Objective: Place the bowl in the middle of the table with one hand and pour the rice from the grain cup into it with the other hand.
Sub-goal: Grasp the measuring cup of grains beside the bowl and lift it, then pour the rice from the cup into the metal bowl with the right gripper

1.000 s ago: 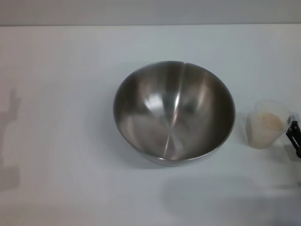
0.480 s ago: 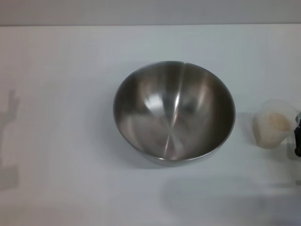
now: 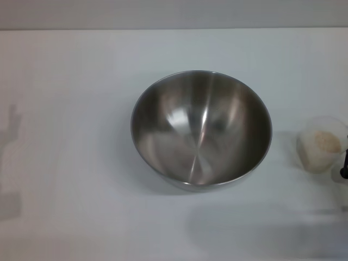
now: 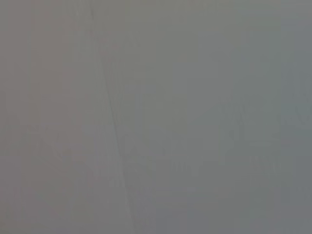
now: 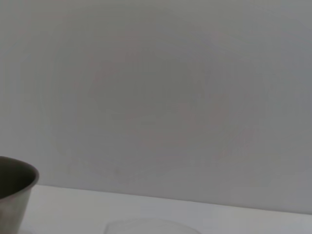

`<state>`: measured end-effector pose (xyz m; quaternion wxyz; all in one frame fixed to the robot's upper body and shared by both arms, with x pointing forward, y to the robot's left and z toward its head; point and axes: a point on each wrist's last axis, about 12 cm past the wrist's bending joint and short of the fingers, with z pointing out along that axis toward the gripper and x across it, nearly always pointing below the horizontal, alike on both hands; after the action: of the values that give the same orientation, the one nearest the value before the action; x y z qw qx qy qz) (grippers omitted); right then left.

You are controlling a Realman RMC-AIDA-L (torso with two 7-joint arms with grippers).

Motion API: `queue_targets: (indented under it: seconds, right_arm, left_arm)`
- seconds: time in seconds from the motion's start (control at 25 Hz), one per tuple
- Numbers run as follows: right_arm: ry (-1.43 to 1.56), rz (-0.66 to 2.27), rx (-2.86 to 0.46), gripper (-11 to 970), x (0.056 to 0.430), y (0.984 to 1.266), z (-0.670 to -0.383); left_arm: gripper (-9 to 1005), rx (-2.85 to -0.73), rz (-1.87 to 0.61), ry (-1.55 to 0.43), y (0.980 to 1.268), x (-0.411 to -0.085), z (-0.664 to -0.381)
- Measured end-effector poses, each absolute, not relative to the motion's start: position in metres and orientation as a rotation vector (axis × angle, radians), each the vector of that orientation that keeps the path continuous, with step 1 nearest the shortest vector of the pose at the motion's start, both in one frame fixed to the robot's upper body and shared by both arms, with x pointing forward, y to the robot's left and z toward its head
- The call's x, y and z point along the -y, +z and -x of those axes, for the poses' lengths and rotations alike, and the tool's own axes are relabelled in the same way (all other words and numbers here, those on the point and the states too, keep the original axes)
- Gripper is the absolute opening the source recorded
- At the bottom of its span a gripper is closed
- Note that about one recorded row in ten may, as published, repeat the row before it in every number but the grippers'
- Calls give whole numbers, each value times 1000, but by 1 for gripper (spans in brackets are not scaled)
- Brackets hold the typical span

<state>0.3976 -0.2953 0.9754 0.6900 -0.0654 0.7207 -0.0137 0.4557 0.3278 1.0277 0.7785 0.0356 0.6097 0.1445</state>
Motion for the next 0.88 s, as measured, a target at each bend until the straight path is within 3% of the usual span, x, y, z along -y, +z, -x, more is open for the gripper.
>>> queue_targets:
  seconds: [0.28, 0.52, 0.88]
  right_arm:
    - [-41, 132, -1557, 8, 297, 982, -396]
    - [-67, 96, -1368, 9, 302, 1004, -392]
    - [-102, 201, -1122, 8, 296, 1038, -434]
  left_arm:
    - [829, -1321, -80, 312, 1027, -328, -455]
    - [829, -1344, -112, 297, 1022, -325, -450]
    - [829, -1386, -157, 243, 1012, -314, -435]
